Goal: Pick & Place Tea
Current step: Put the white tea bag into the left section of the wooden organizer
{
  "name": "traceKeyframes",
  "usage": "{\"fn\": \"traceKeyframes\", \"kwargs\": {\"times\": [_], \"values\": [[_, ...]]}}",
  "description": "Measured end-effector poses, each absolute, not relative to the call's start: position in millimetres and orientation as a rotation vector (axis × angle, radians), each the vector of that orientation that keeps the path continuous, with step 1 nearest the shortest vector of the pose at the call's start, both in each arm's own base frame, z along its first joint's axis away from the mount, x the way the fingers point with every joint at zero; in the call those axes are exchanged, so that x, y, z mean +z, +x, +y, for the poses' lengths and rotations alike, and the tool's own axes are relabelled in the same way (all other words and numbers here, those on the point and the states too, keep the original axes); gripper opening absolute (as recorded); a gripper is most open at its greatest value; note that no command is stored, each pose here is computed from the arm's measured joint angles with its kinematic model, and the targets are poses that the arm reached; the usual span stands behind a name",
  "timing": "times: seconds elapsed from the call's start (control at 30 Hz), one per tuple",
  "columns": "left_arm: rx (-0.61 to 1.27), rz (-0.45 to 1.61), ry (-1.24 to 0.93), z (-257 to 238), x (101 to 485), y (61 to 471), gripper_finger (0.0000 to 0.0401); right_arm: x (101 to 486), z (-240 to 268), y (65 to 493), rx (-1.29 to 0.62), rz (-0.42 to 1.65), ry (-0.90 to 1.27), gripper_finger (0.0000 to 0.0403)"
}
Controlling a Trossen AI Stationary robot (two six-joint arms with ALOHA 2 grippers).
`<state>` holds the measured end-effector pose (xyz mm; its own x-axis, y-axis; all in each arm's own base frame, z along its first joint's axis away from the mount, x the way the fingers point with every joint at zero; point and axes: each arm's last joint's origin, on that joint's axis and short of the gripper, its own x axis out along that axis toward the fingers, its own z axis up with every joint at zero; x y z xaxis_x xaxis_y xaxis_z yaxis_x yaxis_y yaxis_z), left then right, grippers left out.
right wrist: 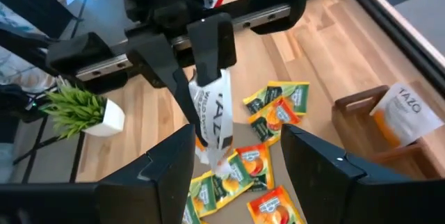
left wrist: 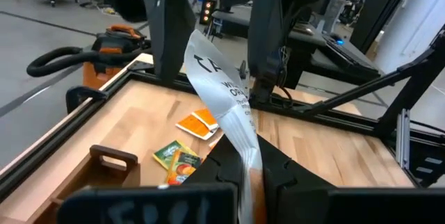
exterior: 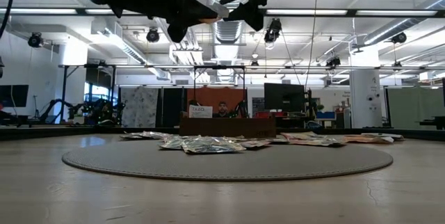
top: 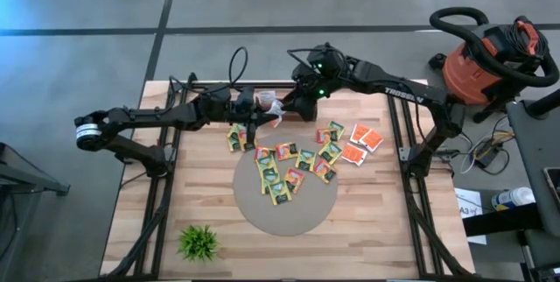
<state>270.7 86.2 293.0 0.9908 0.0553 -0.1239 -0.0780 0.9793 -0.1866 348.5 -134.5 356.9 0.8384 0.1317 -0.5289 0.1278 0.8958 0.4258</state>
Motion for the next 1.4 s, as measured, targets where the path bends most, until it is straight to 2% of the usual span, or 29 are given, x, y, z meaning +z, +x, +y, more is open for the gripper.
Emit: {"fn": "traceKeyframes", "kwargs": {"times": [0.2,0.3,0.4,0.7,0.77,0.87,1.03,1.17,1.27,1.4], "values": [[0.068,0.123,-0.195,86,293,271,0.0012,351,-135,356,0.020,0.574,0.466,0.0208],[0.069,0.143,-0.200,86,290,270,0.0012,353,-136,358,0.024,0.551,0.454,0.0195],[0.070,0.150,-0.202,86,290,270,0.0012,352,-136,359,0.029,0.551,0.434,0.0164],[0.110,0.159,-0.200,87,288,270,0.0012,348,-136,361,0.032,0.562,0.410,0.0031],[0.128,0.163,-0.207,88,288,270,0.0012,347,-137,361,0.033,0.562,0.381,0.0015],[0.146,0.171,-0.263,88,287,270,0.0025,347,-136,362,0.020,0.565,0.340,0.0010],[0.173,0.209,-0.327,88,282,269,0.0086,347,-137,362,0.007,0.568,0.287,0.0009],[0.283,0.315,-0.339,88,274,261,0.0127,346,-140,361,-0.057,0.577,0.202,0.0008],[0.354,0.375,-0.386,86,274,251,0.0138,343,-142,363,-0.091,0.590,0.119,0.0008],[0.361,0.339,-0.412,79,277,233,0.0139,326,-150,373,-0.095,0.628,0.080,0.0008]]}}
